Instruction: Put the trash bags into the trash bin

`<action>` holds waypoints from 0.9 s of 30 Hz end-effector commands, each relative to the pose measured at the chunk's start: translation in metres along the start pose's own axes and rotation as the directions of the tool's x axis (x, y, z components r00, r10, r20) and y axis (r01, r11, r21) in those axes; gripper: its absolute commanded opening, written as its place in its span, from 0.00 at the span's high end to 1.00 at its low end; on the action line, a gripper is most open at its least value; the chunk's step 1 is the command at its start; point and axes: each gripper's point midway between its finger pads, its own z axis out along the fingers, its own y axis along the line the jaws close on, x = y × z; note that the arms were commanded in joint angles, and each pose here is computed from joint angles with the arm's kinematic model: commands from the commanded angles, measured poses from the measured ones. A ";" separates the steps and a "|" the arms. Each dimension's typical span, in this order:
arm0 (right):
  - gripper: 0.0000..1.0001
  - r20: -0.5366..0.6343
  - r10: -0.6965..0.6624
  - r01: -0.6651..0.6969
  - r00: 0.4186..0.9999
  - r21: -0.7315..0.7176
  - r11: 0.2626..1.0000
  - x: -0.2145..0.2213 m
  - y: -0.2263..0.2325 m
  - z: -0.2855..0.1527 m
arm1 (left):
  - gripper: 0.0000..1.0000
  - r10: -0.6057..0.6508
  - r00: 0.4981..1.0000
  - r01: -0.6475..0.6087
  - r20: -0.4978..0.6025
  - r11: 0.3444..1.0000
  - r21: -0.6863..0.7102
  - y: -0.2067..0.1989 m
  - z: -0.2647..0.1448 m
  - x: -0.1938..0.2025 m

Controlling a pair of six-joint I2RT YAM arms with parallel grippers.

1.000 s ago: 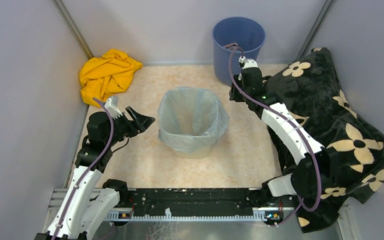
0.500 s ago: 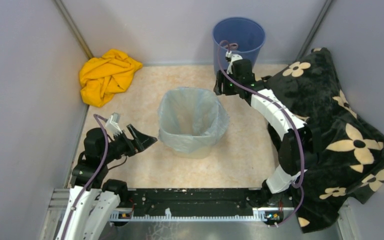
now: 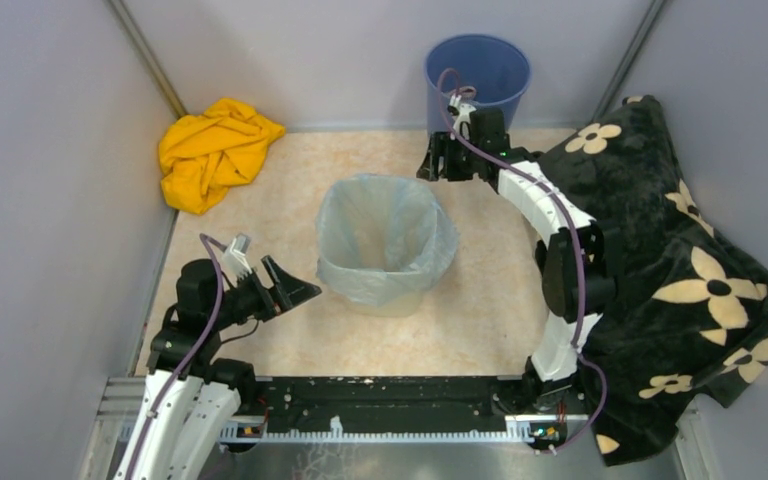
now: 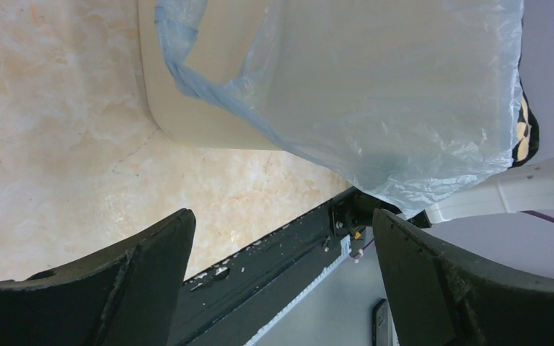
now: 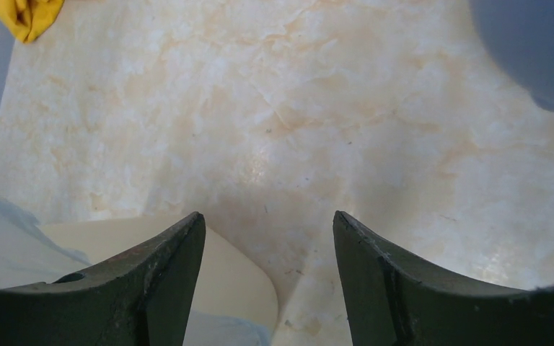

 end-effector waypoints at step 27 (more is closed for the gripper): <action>0.33 -0.045 0.012 -0.021 0.999 -0.195 0.981 -0.005 0.026 0.024 | 0.01 -0.081 0.958 0.141 -0.276 0.969 0.204 -0.006 0.000 0.063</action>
